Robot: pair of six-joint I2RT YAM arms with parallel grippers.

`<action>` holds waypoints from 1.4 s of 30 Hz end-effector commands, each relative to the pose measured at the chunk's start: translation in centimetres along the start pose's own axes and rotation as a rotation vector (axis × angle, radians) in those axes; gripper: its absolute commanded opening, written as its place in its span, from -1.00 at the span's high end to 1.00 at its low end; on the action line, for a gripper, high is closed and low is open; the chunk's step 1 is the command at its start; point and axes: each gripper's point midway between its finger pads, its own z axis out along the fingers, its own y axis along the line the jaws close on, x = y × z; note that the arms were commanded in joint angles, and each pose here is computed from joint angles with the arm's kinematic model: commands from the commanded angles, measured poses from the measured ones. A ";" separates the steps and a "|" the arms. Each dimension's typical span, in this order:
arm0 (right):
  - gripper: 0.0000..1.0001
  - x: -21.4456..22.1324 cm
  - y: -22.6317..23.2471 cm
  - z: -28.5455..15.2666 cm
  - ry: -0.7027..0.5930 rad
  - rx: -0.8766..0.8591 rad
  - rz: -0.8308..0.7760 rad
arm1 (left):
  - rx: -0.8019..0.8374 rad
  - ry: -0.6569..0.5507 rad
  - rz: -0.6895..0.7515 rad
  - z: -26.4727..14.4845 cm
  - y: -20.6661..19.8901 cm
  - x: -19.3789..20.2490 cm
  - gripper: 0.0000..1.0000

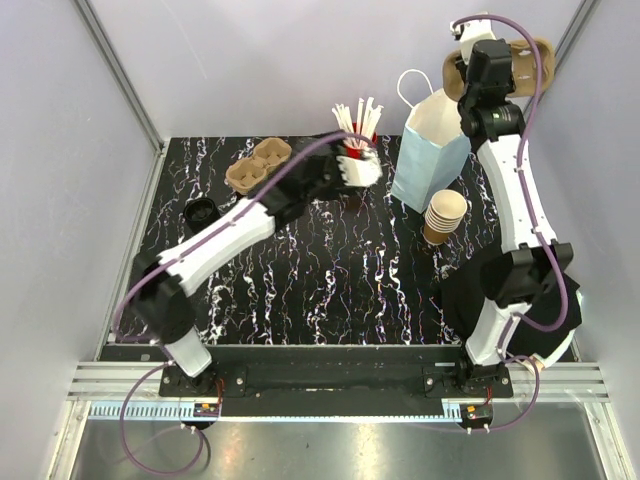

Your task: Pack the takeout coffee

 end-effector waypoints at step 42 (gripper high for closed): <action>0.14 4.9 11.6 -3.8 0.223 -0.452 -0.621 | -0.211 0.115 -0.590 -16.6 4.5 11.3 -0.98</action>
